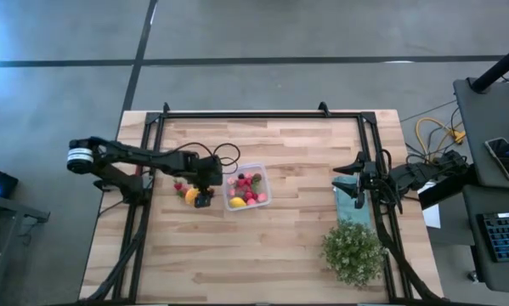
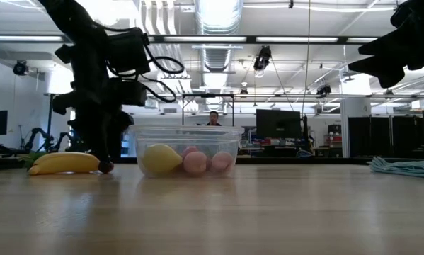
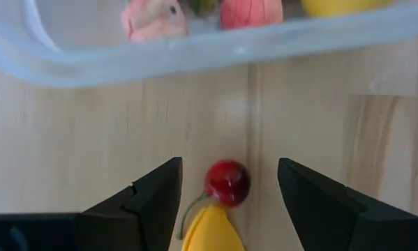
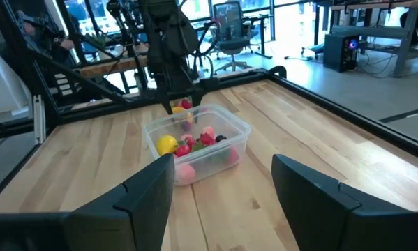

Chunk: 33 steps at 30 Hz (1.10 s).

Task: Pick and placing Produce into tupperware
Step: Put the red cherry into the transparent bin

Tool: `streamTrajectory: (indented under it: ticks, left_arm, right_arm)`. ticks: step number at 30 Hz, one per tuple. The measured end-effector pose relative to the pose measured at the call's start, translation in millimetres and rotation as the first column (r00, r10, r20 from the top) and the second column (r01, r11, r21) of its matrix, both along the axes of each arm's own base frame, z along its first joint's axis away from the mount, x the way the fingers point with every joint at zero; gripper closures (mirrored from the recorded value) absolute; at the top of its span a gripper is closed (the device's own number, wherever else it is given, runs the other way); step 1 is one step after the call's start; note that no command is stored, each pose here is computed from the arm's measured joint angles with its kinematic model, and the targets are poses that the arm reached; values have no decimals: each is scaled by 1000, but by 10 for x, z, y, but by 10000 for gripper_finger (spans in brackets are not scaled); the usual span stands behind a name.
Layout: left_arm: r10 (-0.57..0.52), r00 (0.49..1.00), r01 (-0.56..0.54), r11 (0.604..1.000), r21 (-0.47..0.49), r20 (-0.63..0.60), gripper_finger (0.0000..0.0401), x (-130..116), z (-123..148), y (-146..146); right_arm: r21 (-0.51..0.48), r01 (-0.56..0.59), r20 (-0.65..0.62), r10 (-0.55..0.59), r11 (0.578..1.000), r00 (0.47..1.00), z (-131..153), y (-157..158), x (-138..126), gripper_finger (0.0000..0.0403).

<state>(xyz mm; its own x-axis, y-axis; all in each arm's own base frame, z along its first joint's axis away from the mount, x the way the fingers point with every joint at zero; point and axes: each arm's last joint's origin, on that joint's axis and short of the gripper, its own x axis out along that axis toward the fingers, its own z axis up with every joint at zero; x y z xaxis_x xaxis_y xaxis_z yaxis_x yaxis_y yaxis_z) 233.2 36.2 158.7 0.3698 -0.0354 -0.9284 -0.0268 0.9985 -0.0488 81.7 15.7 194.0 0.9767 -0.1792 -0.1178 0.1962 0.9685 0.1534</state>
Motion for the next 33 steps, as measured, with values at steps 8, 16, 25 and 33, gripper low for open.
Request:
streamTrajectory:
  ticks: [8, 16, 25, 33]
  left_arm:
    - [-3, 1000, 3, 1000, -8, -11, 180, 26, -64, 3]
    - [0, 1000, 0, 1000, 1, -5, 200, -24, -80, -3]
    - [-7, 1000, 7, 1000, 3, -9, 258, -38, -100, -6]
    - [-5, 1000, 5, 1000, 7, -3, 263, -45, -121, -6]
  right_arm:
    - [0, 0, 0, 0, 1000, 1000, 0, 0, 0, 170]
    - [0, 0, 1, 0, 1000, 1000, 0, 0, -1, 170]
    - [0, 0, 0, 0, 1000, 1000, 0, 0, 0, 170]
    - [0, 0, 0, 0, 1000, 1000, 0, 0, 0, 170]
